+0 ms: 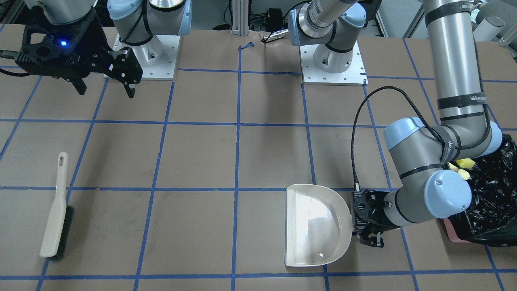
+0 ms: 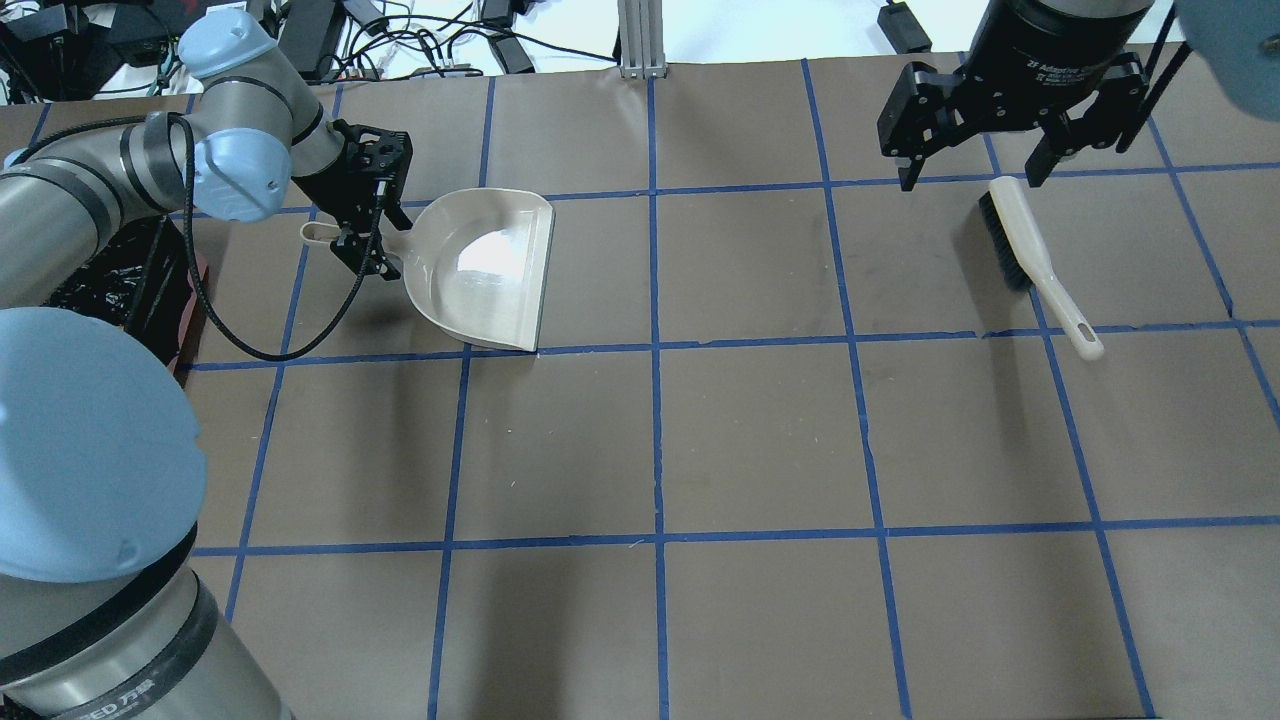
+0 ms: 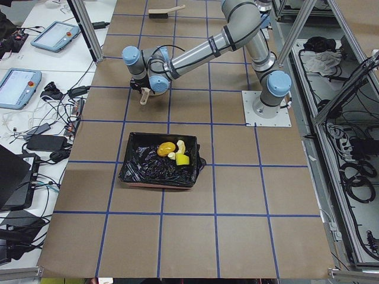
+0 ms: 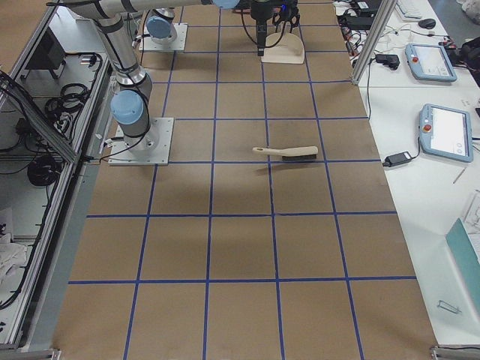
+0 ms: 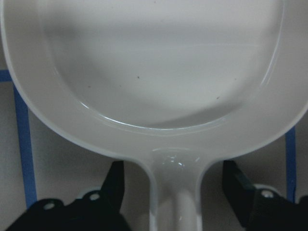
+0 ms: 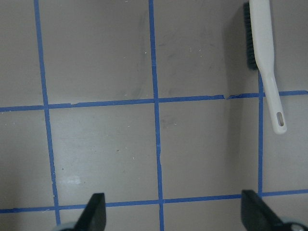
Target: Sweep and dump trash into bin
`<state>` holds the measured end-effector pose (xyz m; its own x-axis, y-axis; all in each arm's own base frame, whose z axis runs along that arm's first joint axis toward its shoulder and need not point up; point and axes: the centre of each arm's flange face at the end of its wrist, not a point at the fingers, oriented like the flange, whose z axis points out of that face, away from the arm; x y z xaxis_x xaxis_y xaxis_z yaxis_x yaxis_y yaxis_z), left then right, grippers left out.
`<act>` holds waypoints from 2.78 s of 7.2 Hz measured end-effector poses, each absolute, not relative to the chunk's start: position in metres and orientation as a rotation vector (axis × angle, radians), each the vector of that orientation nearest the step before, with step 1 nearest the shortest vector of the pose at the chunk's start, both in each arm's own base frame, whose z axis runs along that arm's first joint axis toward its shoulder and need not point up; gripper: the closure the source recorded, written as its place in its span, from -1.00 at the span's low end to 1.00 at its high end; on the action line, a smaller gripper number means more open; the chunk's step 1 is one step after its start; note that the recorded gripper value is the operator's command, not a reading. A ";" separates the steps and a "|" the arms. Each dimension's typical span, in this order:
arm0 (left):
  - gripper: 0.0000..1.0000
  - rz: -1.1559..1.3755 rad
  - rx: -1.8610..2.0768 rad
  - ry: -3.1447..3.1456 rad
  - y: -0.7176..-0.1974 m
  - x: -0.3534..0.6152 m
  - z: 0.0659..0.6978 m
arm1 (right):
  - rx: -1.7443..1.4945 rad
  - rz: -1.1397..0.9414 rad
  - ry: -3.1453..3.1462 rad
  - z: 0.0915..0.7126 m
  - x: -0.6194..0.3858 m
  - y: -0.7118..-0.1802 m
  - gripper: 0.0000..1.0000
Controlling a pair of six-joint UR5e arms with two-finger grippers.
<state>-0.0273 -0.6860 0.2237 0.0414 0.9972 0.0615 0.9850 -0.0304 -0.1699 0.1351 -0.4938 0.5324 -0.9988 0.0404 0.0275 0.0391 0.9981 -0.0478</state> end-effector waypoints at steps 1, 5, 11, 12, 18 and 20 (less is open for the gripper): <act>-1.00 0.121 -2.141 -2.079 -0.685 -0.028 0.234 | -0.058 0.077 -3.121 0.533 0.137 -0.494 -0.99; -1.00 0.197 -2.130 -2.189 -0.685 -0.031 0.347 | -0.032 0.081 -3.153 0.534 0.140 -0.493 -1.00; -0.96 0.240 -1.552 -2.646 -0.618 -0.094 0.468 | 0.003 0.080 -3.166 0.531 0.144 -0.487 -1.00; -0.95 0.237 -1.386 -2.733 -0.608 -0.098 0.478 | 0.007 0.093 -3.167 0.531 0.144 -0.487 -1.00; -1.00 0.126 -0.611 -3.040 -0.507 -0.183 0.497 | 0.005 0.119 -3.167 0.537 0.144 -0.482 -1.00; -1.00 0.049 -0.467 -3.065 -0.481 -0.186 0.503 | 0.005 0.119 -3.167 0.537 0.144 -0.482 -1.00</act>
<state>-0.1859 -0.4810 0.5025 -0.9539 0.2981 0.0359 0.2968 0.9542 -0.0375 0.1443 -0.4820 0.5373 -0.9996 -0.0040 -0.0272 -0.0019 0.9972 -0.0752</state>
